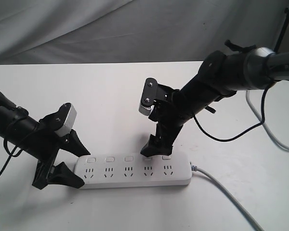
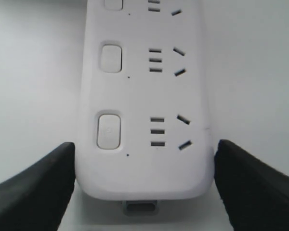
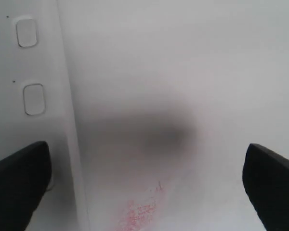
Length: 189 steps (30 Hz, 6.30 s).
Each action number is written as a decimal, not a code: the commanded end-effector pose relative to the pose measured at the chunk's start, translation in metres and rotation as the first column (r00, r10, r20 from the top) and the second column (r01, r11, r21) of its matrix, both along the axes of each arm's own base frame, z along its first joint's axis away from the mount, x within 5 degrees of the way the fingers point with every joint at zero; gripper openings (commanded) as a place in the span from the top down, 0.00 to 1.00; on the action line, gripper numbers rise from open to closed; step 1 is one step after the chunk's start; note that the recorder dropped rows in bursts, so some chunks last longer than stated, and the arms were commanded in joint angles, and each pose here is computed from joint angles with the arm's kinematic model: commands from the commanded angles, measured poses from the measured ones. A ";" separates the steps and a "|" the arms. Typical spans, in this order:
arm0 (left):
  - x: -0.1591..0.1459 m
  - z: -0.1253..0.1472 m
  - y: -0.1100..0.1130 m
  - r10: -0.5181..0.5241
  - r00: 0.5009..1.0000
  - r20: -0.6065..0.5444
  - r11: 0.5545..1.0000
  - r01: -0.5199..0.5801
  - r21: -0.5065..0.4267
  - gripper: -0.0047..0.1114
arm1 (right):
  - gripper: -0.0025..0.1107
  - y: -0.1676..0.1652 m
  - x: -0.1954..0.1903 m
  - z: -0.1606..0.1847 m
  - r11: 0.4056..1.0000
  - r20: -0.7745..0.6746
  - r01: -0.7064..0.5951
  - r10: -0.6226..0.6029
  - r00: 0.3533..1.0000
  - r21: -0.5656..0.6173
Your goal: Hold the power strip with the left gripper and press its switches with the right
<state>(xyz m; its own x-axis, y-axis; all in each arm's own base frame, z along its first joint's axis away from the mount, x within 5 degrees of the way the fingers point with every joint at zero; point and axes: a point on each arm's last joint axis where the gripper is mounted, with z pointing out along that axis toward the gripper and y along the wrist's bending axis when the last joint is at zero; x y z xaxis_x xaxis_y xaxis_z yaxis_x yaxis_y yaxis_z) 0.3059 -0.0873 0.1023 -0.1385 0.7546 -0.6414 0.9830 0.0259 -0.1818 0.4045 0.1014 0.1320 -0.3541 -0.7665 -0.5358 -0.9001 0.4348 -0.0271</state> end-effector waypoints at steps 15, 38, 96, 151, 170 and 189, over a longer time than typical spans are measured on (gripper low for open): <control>-0.001 -0.001 -0.001 -0.028 1.000 0.001 1.000 0.028 0.010 0.53 | 0.05 -0.013 -0.013 -0.040 0.992 0.002 0.009 -0.009 1.000 -0.125; -0.001 -0.001 -0.001 -0.028 1.000 0.001 1.000 0.028 0.010 0.53 | 0.05 -0.011 -0.014 -0.035 0.995 -0.008 0.011 -0.012 1.000 -0.102; -0.001 -0.001 -0.001 -0.028 1.000 0.001 1.000 0.028 0.010 0.53 | 0.05 -0.044 -0.021 0.027 0.998 -0.002 0.049 -0.049 0.999 0.042; -0.001 -0.001 -0.001 -0.028 1.000 0.001 1.000 0.028 0.010 0.53 | 0.05 -0.043 -0.017 -0.017 0.998 -0.082 0.060 -0.061 0.995 -0.013; -0.001 -0.001 -0.001 -0.028 1.000 0.001 1.000 0.028 0.010 0.53 | 0.05 -0.049 -0.018 -0.035 0.992 -0.088 0.065 -0.075 0.993 -0.108; -0.001 -0.001 -0.001 -0.028 1.000 0.001 1.000 0.028 0.010 0.53 | 0.05 -0.042 -0.016 0.025 0.989 0.035 0.143 -0.144 0.989 0.038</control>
